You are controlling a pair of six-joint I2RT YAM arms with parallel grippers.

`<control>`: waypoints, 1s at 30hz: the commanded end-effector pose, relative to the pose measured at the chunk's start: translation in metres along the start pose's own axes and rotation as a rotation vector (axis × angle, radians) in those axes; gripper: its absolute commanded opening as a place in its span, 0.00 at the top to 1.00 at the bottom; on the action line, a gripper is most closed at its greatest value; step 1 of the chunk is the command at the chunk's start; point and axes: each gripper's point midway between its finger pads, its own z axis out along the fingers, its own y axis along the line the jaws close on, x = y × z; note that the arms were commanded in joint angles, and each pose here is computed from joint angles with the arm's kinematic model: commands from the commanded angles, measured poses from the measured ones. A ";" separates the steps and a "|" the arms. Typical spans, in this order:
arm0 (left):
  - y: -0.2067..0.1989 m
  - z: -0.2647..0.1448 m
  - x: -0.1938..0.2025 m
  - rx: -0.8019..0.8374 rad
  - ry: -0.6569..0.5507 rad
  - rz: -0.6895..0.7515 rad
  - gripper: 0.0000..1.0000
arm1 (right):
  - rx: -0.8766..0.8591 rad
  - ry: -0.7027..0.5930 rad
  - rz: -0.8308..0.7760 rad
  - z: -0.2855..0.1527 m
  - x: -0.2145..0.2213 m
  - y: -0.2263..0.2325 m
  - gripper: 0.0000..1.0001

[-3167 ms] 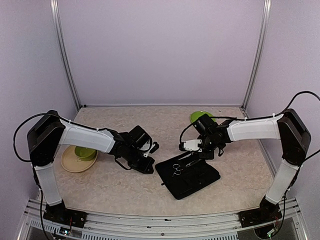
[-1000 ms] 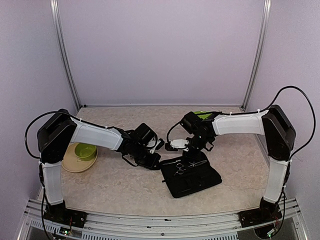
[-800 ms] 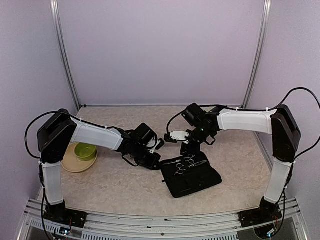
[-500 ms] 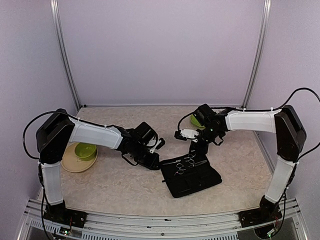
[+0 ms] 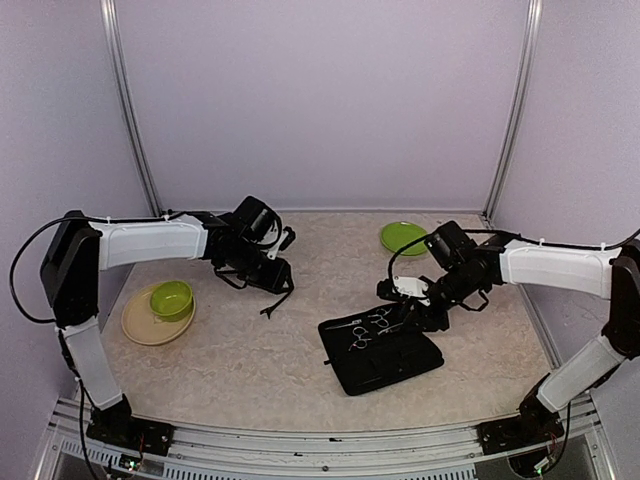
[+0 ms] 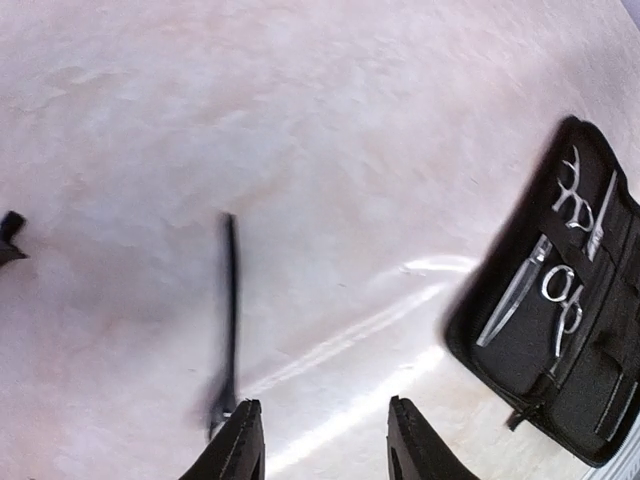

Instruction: Sort the hair-cutting tools

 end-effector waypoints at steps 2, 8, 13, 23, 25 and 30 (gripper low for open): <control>0.047 0.000 -0.005 -0.077 0.044 -0.023 0.58 | -0.166 -0.081 -0.052 -0.006 -0.009 0.046 0.66; 0.060 0.014 0.017 -0.097 0.163 0.032 0.65 | -0.106 -0.058 -0.062 -0.006 -0.002 0.043 0.66; 0.060 0.017 0.029 -0.111 0.216 0.070 0.69 | -0.105 -0.062 -0.056 -0.004 -0.002 0.042 0.66; 0.070 0.026 0.053 -0.194 0.305 0.123 0.73 | -0.114 -0.061 -0.058 0.000 -0.001 0.044 0.67; 0.066 0.029 0.057 -0.180 0.320 0.131 0.73 | -0.115 -0.058 -0.057 0.001 0.000 0.045 0.67; 0.062 0.037 0.063 -0.176 0.342 0.146 0.73 | -0.110 -0.057 -0.056 0.002 0.001 0.044 0.67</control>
